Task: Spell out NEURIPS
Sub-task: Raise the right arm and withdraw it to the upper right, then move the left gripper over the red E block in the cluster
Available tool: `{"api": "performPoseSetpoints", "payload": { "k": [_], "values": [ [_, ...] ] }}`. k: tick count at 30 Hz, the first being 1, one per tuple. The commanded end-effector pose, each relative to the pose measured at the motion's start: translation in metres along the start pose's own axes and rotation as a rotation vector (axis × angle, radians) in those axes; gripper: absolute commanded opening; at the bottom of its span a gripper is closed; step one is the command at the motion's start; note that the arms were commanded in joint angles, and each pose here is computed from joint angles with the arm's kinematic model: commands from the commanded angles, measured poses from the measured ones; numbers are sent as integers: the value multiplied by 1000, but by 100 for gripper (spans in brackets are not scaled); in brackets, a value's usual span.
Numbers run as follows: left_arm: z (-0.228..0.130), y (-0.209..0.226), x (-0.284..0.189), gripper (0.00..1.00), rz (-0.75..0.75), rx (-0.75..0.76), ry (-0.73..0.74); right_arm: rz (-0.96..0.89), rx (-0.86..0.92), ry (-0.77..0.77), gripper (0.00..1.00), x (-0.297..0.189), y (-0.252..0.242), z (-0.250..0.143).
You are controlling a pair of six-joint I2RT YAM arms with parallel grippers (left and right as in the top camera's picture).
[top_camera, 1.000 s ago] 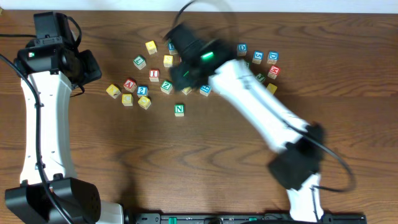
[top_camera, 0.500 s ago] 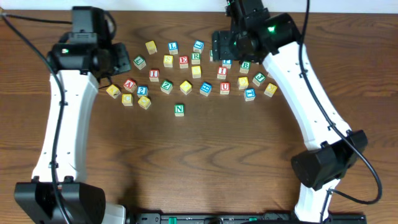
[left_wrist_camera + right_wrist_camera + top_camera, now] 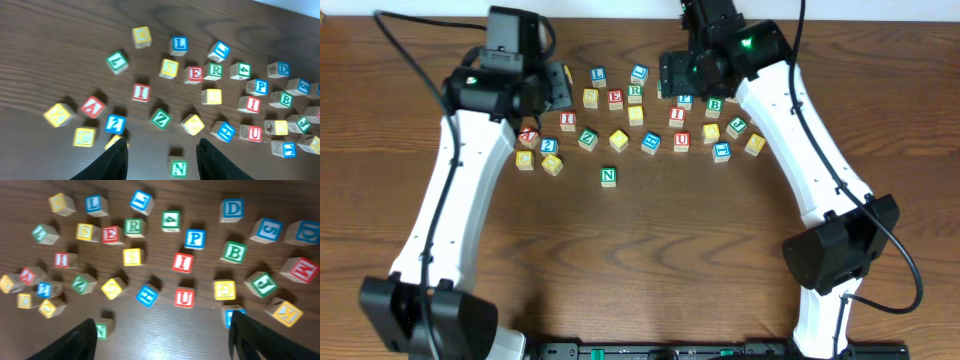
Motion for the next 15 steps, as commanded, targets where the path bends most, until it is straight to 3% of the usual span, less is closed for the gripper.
{"api": "performPoseSetpoints", "payload": {
  "k": [1, 6, 11, 15],
  "values": [
    [-9, -12, 26, 48, -10, -3, 65, -35, 23, 10, 82, -1, -22, 0],
    [4, -33, 44, 50, -29, 15, 67, -68, 76, 54, 83, -2, -51, -7],
    [24, -63, 58, 57, -60, 61, 60, -94, 119, 89, 95, -5, -74, -13],
    [25, -84, 82, 57, -64, 89, 85, -112, 155, 115, 96, -7, -91, -18]
  ]
}}
Point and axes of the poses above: each gripper's point midway between its finger pads, its own x axis out along the fingers, its own y axis along the line the jaws close on, z = x × y, the point moved 3 cm from there along -x, back along the fingers, and after that the axes turned 10 degrees about -x, right-handed, at the moved point
